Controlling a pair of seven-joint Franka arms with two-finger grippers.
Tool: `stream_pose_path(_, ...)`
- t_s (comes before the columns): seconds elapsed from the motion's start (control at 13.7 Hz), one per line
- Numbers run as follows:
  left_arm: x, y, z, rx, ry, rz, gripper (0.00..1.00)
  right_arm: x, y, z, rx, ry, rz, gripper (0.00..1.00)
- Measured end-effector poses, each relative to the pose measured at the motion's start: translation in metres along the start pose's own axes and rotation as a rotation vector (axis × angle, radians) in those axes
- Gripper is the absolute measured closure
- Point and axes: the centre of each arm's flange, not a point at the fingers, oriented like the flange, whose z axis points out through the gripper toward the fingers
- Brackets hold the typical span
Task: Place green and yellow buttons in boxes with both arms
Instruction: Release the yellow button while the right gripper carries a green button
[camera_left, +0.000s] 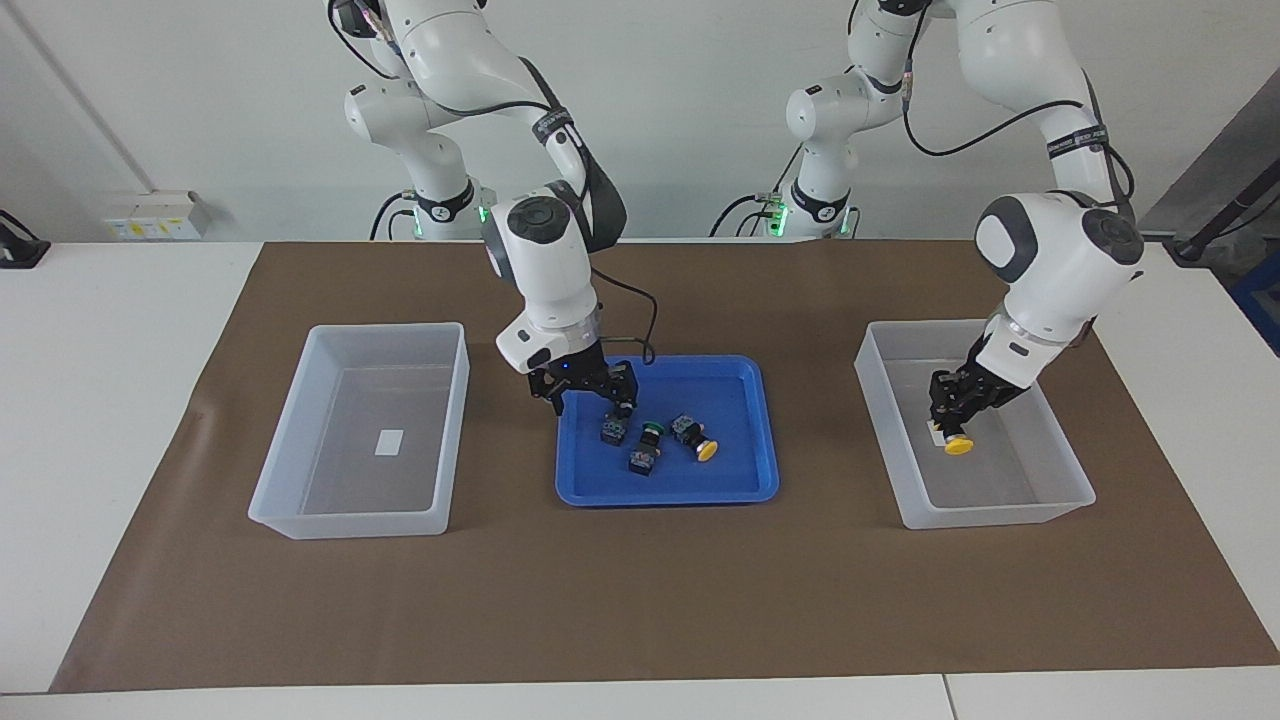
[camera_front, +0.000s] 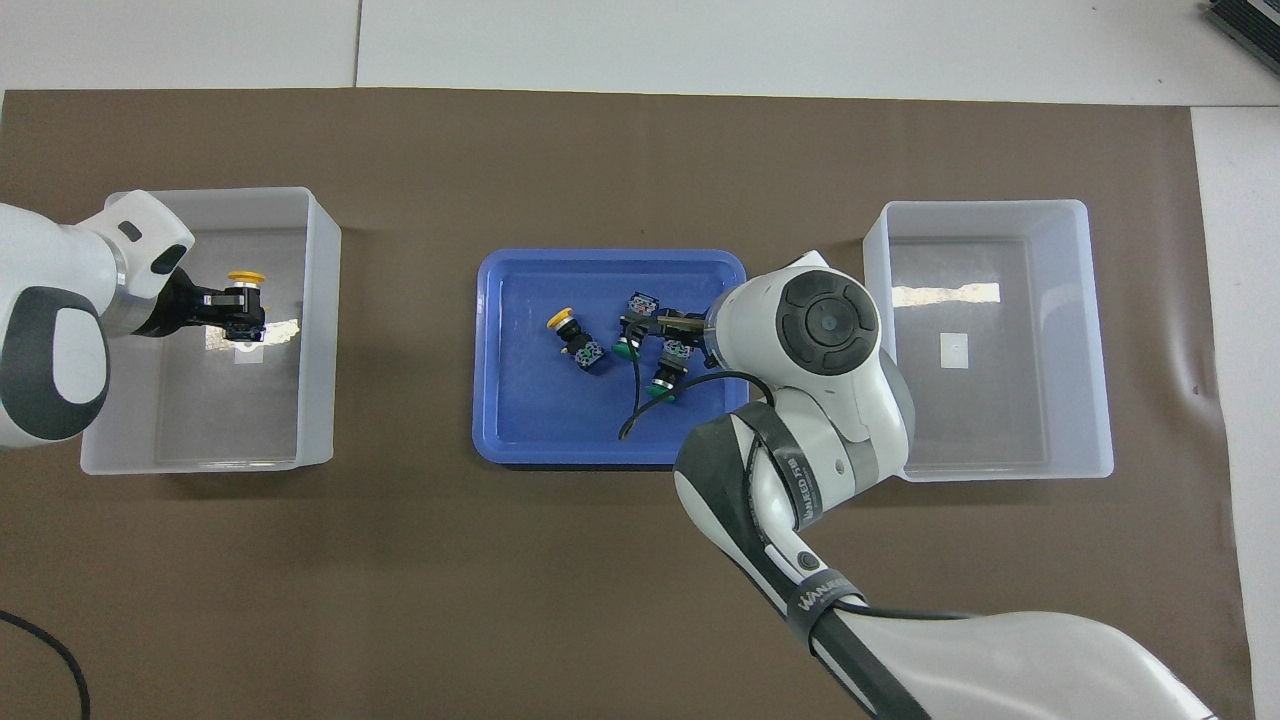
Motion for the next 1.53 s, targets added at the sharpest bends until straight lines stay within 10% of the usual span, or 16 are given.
stream_pose_path(0.36, -0.012, 0.000, 0.017, 0.003, -0.003, 0.002, 0.59, -0.016, -0.010, 0.036, -0.010, -0.012, 0.002, 0.22)
stream_pose_path(0.8, 0.008, 0.005, -0.025, -0.001, -0.015, 0.017, 0.00, -0.024, -0.011, 0.055, -0.008, -0.008, -0.001, 0.40)
stream_pose_path(1.09, 0.027, 0.059, -0.076, -0.012, -0.056, -0.055, 0.08, -0.028, -0.015, 0.055, -0.010, -0.010, 0.000, 0.60)
stream_pose_path(1.53, 0.007, 0.220, -0.049, -0.048, -0.005, -0.397, 0.14, 0.034, 0.019, -0.059, -0.028, -0.002, 0.087, 0.60)
